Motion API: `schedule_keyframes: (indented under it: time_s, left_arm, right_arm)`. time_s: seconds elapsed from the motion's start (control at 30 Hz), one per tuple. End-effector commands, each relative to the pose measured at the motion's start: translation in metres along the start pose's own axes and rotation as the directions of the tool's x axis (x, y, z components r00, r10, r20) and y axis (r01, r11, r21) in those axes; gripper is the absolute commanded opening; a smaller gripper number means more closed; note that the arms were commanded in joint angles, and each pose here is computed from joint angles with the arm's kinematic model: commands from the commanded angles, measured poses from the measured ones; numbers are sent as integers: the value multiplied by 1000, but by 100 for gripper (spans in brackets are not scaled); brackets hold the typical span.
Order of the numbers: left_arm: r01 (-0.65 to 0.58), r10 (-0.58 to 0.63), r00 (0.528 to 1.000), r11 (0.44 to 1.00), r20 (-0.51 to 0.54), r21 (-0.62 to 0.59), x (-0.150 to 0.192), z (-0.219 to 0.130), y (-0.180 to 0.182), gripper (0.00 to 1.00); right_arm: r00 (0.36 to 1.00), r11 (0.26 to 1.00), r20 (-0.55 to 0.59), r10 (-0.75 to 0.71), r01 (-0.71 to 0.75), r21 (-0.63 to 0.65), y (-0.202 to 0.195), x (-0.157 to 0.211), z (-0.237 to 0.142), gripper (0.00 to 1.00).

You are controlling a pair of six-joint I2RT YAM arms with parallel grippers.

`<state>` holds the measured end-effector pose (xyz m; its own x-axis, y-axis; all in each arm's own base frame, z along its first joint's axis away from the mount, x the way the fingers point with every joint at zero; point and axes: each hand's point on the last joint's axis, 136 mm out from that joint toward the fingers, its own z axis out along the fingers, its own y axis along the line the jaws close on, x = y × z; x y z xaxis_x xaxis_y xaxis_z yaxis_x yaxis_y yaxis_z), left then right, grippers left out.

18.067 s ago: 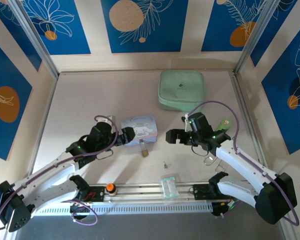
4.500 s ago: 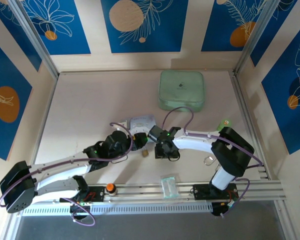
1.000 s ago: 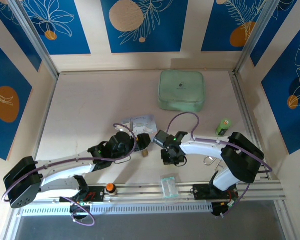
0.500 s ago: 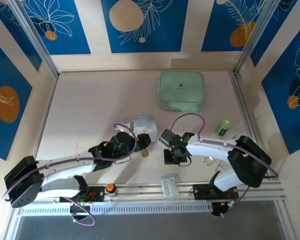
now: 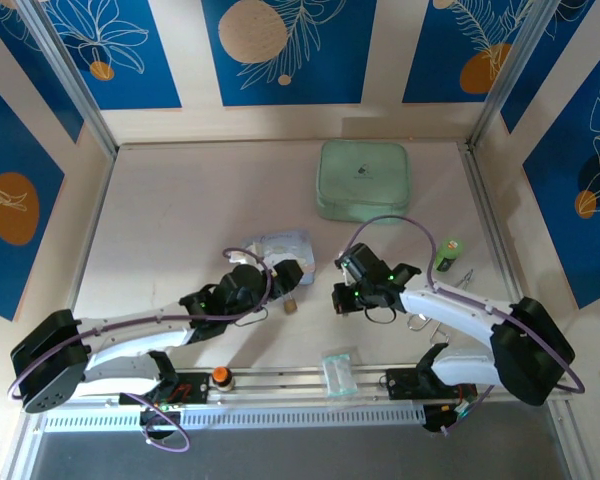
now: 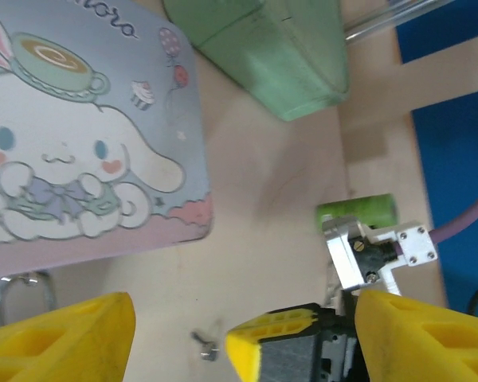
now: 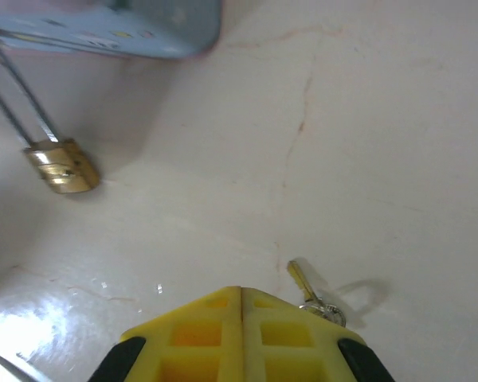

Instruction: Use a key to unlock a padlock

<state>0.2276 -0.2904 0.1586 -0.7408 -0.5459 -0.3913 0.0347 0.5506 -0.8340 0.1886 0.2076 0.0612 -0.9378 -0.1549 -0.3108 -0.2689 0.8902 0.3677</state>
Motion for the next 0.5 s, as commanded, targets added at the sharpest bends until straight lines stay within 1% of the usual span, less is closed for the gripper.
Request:
schedule_keyframes:
  time_s: [0.0,0.07,0.1,0.17,0.2,0.23,0.27,0.33,0.4,0.47]
  left_arm:
    - [164,-167,985,982,34,91,-7,-6,-15,74]
    - [169,-174,984,981,42,99,-8,-6,-14,74]
    - [161,-166,985,983,47,93,-9,-6,-13,74]
    - [155,-159,986,985,45,74,-7,-6,-8,74]
    - [153,-156,987,986,40,72,-5,-5,-7,74]
    - [148,-151,988,986,33,71,-3,-4,-7,74]
    - [142,-144,989,987,23,73,-1,-3,-8,74]
    - [124,-124,992,989,2,86,3,0,-12,74]
    - [97,-97,995,991,-6,89,9,3,-14,74]
    - [83,-82,997,993,-10,82,13,5,-15,74]
  right_arm:
    - [999,998,-21,-47,46,-44,10,-4,-18,0]
    - [998,1000,-55,-4,3,-5,2,-3,-20,0]
    - [997,999,-75,28,-27,18,-3,-2,-19,7]
    - [992,996,-104,77,-71,59,-9,1,-14,32]
    - [990,996,-117,75,-68,58,-6,1,-11,39]
    - [991,997,-123,58,-51,58,-3,2,-8,43]
    - [992,998,-122,29,-21,62,0,2,-5,44]
    - [992,997,-125,-15,25,78,0,1,1,42]
    - [990,995,-141,-8,22,96,-10,1,8,40]
    - [988,992,-153,-7,26,122,-18,3,12,39]
